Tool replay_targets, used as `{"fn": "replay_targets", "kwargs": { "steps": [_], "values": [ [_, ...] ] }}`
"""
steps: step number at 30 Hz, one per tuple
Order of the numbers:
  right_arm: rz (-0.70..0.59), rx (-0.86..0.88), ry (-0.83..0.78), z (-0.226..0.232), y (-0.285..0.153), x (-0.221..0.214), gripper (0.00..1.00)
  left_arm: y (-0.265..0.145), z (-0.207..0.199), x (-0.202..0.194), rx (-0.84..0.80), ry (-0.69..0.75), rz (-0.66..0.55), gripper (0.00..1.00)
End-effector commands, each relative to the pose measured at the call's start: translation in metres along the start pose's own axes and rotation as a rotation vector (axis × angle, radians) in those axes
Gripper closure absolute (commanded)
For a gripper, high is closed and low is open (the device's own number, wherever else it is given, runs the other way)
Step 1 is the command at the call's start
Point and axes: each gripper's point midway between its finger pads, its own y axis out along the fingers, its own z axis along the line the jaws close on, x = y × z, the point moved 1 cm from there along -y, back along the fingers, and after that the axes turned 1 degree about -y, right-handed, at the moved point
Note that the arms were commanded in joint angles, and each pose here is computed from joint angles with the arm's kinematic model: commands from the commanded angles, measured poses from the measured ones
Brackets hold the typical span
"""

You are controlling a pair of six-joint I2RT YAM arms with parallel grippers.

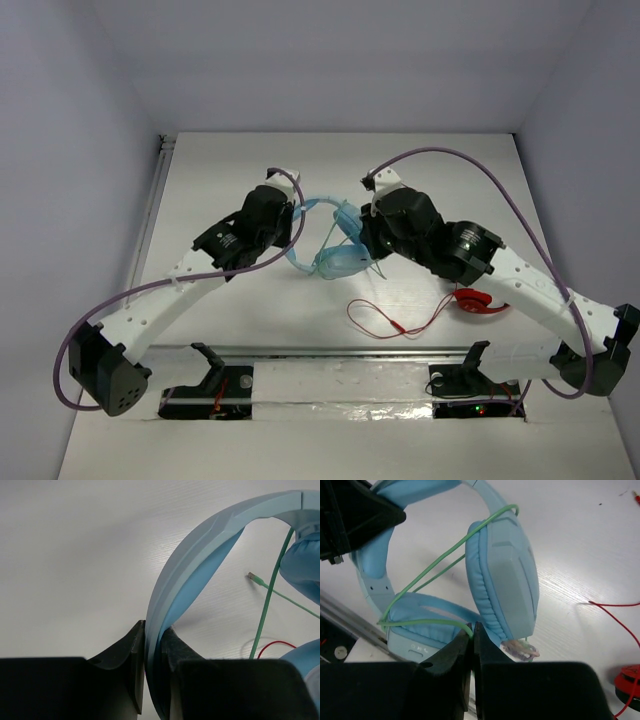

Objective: Wrap the headphones

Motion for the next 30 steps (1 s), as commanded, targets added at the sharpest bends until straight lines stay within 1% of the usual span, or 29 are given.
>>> {"fn": "replay_targets", "kwargs": {
  "steps": [1,6,7,11,13,14,17,18,20,25,27,28,29,30],
  "values": [
    [-0.254,-0.193,0.073,-0.035,-0.02,0.064,0.92,-0.011,-0.001,-0.014,-0.052,0.051,0.029,1.0],
    [-0.266,-0.218,0.063,-0.036,-0.016,0.074,0.83,-0.013,0.011,-0.024,0.002,0.063,0.05,1.0],
    [-0.267,-0.225,0.061,-0.036,-0.014,0.075,0.83,-0.013,0.012,-0.027,0.004,0.061,0.054,1.0],
    [-0.275,-0.259,0.046,-0.038,-0.005,0.078,0.81,-0.017,0.008,-0.029,-0.03,0.054,0.053,1.0],
    [-0.278,-0.286,0.04,-0.04,0.002,0.078,0.81,-0.022,0.0,-0.025,-0.081,0.052,0.033,1.0],
    [-0.283,-0.328,0.031,-0.045,0.007,0.079,0.8,-0.023,0.0,-0.023,-0.086,0.054,0.029,1.0],
    [-0.303,-0.386,0.034,-0.053,0.013,0.087,0.79,-0.026,0.011,-0.022,-0.024,0.06,0.029,1.0],
    [-0.309,-0.4,0.036,-0.057,0.014,0.09,0.76,-0.025,0.02,-0.021,0.034,0.05,0.021,1.0],
    [-0.325,-0.394,0.039,-0.059,0.02,0.096,0.74,-0.024,0.023,-0.022,0.056,0.038,0.015,1.0],
    [-0.285,-0.439,0.065,-0.091,0.047,0.09,0.74,-0.033,0.006,-0.009,-0.054,0.003,-0.048,1.0],
    [-0.273,-0.39,0.096,-0.092,0.057,0.084,0.75,-0.039,-0.002,0.001,-0.1,-0.005,-0.079,1.0],
    [-0.284,-0.383,0.12,-0.101,0.057,0.085,0.75,-0.04,-0.005,0.004,-0.119,-0.009,-0.087,1.0],
    [-0.306,-0.313,0.14,-0.093,0.061,0.089,0.75,-0.043,-0.009,0.01,-0.141,-0.011,-0.104,1.0],
    [-0.283,-0.278,0.137,-0.092,0.069,0.077,0.75,-0.046,-0.017,0.012,-0.194,-0.008,-0.107,1.0]
  ]
}}
